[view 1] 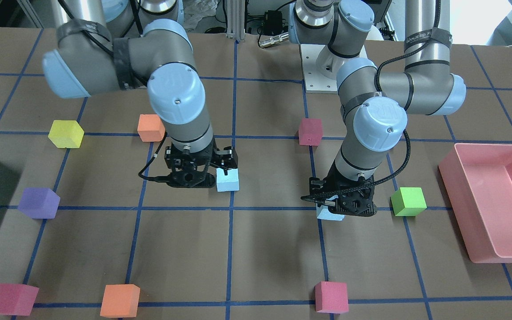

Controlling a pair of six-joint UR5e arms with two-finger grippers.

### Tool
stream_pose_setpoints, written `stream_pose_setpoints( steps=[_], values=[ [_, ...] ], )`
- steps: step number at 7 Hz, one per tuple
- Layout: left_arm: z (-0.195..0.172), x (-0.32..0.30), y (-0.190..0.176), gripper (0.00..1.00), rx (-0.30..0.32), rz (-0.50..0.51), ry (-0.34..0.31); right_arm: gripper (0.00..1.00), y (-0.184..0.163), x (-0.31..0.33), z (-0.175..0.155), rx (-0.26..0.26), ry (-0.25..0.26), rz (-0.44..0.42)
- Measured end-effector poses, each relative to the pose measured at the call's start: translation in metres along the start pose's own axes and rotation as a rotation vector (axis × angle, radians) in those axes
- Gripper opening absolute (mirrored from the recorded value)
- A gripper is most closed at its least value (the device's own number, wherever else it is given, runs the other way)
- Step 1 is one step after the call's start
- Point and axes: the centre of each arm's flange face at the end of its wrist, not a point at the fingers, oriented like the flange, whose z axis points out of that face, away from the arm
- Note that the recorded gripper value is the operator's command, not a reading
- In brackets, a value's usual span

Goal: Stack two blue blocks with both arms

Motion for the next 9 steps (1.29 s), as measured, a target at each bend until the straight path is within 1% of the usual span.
stream_pose_setpoints(
  steps=[1,2,4,5,7,9],
  values=[
    [-0.004,0.005,-0.002,0.00,-0.004,-0.003,0.001,1.00,-0.003,0.037,-0.033,0.020,-0.005,-0.026],
    [-0.007,0.018,-0.004,0.00,-0.003,-0.013,0.003,1.00,0.000,0.070,-0.058,0.020,0.008,-0.027],
    [-0.014,0.056,-0.006,0.00,0.003,-0.029,0.012,1.00,0.023,0.115,-0.107,0.033,0.069,-0.029],
    [-0.018,0.089,0.001,0.00,0.004,-0.042,0.028,1.00,0.039,0.123,-0.125,0.035,0.080,-0.027],
    [-0.017,0.170,0.032,0.00,-0.009,-0.056,0.045,1.00,0.048,0.137,-0.136,0.023,0.081,-0.001],
    [-0.001,0.215,0.063,0.00,-0.044,-0.087,0.045,1.00,0.051,0.150,-0.143,0.026,0.092,0.026]
  ],
)
